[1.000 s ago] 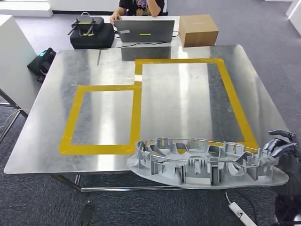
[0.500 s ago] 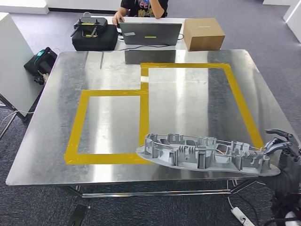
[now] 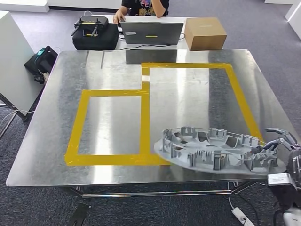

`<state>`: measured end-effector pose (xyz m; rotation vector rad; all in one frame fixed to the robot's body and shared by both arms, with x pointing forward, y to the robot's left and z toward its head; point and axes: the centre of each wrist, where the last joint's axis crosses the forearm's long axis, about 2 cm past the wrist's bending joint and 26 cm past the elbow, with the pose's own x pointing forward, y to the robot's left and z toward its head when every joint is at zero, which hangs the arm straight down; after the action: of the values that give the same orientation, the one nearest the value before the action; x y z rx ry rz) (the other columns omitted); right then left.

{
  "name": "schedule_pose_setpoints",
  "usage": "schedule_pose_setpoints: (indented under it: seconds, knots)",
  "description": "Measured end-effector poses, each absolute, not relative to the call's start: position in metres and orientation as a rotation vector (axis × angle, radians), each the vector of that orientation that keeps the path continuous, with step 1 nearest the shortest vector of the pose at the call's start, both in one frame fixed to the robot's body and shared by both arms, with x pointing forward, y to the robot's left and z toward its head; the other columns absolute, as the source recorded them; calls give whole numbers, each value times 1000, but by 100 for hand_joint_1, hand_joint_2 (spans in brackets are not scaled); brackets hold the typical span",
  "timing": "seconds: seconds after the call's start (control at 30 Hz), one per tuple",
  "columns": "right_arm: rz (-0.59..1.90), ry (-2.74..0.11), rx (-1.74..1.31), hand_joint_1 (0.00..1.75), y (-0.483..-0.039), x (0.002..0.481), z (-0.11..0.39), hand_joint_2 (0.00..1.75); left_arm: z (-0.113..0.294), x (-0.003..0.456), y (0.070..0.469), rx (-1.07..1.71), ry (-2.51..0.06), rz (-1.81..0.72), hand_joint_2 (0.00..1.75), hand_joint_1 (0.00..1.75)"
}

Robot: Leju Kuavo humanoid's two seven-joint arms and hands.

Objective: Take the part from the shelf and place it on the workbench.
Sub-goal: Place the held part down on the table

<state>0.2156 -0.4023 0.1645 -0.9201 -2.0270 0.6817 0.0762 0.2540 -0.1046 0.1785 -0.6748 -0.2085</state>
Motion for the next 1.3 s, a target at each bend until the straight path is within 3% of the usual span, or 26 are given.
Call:
schedule_pose_setpoints:
  seconds: [0.47, 0.67, 0.97, 1.3]
  knots:
    - [1032, -1484, -1177, 175, -479, 223, 145, 175, -104, 77, 252, 163, -655, -241, 175, 0]
    - [1089, -1468, -1127, 175, -502, 238, 136, 175, -104, 81, 251, 150, -655, -270, 175, 0]
    - [1263, -1564, -1104, 175, -490, 266, 130, 175, -101, 96, 249, 129, -663, -346, 175, 0]
    - [1469, -1668, -1036, 175, -436, 324, 139, 175, -96, 116, 247, 132, -665, -392, 175, 0]
